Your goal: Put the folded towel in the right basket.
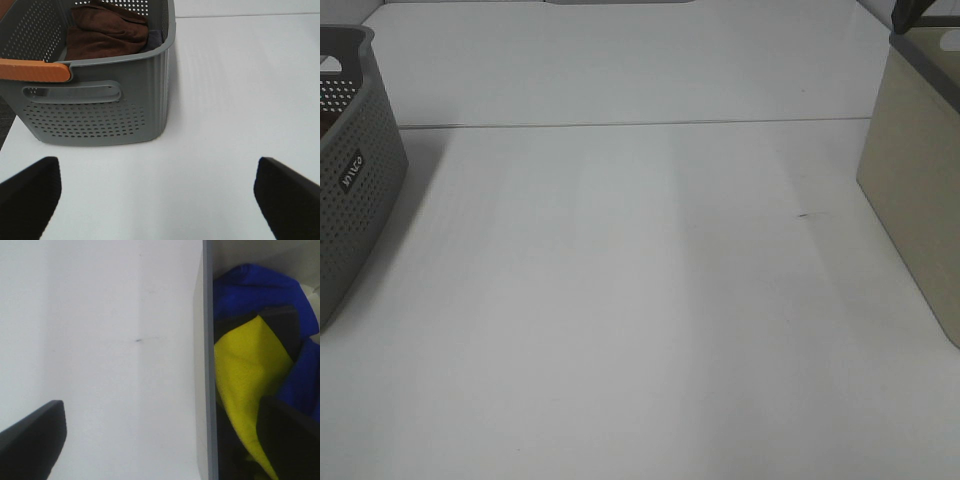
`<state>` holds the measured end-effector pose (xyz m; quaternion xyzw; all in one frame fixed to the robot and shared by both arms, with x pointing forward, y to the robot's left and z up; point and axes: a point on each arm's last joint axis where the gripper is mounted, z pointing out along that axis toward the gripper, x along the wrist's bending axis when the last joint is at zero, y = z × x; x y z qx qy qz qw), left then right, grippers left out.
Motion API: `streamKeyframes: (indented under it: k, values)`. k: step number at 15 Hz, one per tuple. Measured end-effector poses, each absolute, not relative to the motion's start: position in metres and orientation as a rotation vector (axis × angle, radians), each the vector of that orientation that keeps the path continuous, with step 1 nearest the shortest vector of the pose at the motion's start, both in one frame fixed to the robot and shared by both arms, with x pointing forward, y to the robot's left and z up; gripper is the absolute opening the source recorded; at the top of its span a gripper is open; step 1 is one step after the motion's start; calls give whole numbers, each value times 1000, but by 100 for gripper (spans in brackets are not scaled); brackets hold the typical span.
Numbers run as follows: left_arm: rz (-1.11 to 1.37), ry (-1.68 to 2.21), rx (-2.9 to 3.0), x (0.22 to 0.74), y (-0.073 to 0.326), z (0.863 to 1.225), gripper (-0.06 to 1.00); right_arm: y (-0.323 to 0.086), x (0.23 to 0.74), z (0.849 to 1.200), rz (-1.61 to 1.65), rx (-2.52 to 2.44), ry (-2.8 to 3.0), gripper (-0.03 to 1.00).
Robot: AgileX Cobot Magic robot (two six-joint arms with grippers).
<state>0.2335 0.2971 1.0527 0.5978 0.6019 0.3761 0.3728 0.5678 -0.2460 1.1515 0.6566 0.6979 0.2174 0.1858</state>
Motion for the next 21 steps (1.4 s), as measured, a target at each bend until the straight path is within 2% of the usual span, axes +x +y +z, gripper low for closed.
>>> streamKeyframes:
  k: [3,6,11,16,19,21]
  values:
    - [964,1542,1532,234,297,1053,97,-253,520,1172,684,1824,1923,98]
    - [964,1542,1532,234,297,1053,97,-264,457,1174,725,1800,1896,98]
    - [964,1542,1532,234,297,1053,97,-285,331,1125,851,1716,1807,98]
    - [964,1542,1532,234,297,1053,97,-298,262,1071,986,1599,1687,98]
    - [964,1542,1532,234,297,1053,97,-302,234,1056,1053,1480,1637,98]
    - [964,1542,1532,234,297,1053,97,-302,234,1054,1047,1464,1652,98]
